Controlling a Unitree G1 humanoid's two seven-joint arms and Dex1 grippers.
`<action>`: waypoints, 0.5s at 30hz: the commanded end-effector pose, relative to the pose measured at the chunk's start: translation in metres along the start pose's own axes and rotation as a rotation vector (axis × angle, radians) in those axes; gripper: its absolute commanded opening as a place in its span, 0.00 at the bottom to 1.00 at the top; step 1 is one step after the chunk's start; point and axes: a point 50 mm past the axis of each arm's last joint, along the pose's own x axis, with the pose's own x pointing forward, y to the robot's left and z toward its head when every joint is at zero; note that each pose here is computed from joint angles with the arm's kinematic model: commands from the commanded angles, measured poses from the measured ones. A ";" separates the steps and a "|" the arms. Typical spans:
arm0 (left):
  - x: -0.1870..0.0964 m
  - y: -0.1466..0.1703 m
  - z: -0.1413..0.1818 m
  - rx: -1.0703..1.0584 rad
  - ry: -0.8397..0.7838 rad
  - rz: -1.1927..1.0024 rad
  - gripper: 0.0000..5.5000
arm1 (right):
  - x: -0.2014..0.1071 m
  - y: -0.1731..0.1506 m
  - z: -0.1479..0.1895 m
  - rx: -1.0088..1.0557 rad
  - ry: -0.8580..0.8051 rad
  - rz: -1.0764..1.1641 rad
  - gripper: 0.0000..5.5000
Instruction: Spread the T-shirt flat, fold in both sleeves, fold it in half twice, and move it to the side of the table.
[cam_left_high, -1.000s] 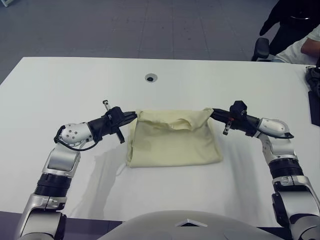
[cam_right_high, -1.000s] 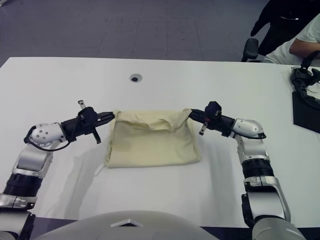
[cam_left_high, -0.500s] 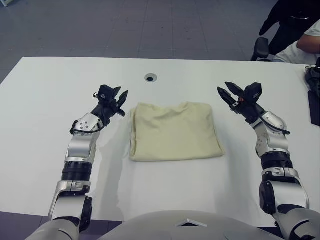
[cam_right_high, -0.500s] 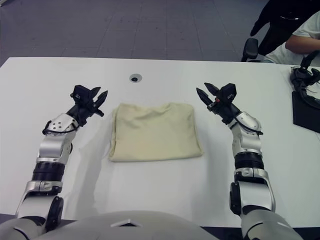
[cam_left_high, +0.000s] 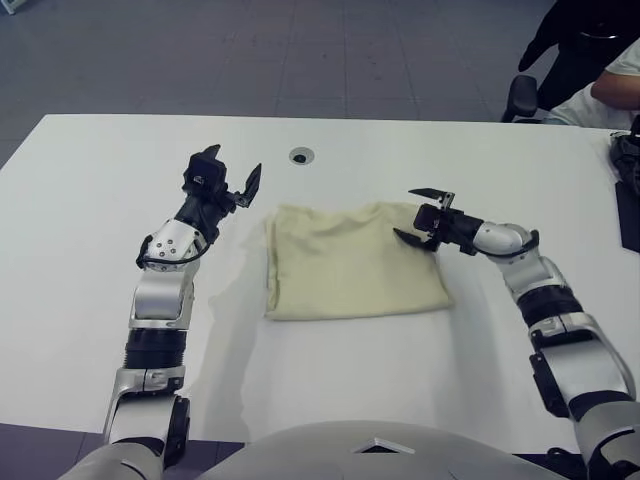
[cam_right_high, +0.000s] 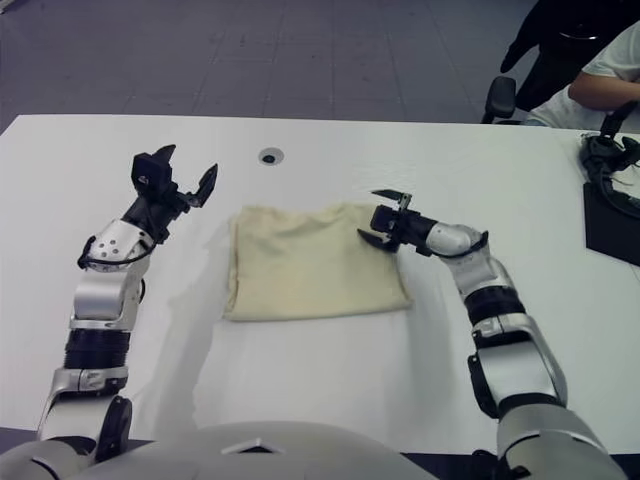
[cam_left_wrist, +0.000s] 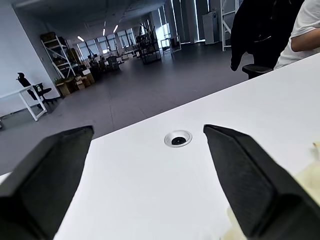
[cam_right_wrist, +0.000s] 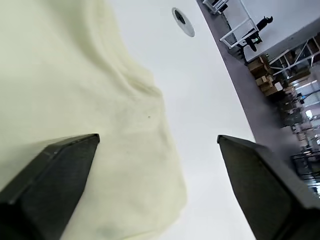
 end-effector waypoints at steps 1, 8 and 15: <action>-0.013 -0.002 0.012 0.089 -0.026 -0.011 0.87 | -0.025 -0.007 -0.037 -0.200 0.259 0.102 0.92; -0.029 -0.010 0.026 0.143 -0.061 -0.014 0.98 | -0.094 0.018 -0.049 -0.247 0.313 0.431 0.98; -0.033 -0.027 0.033 0.173 -0.088 -0.071 0.98 | -0.096 0.054 0.031 -0.149 -0.087 0.581 0.98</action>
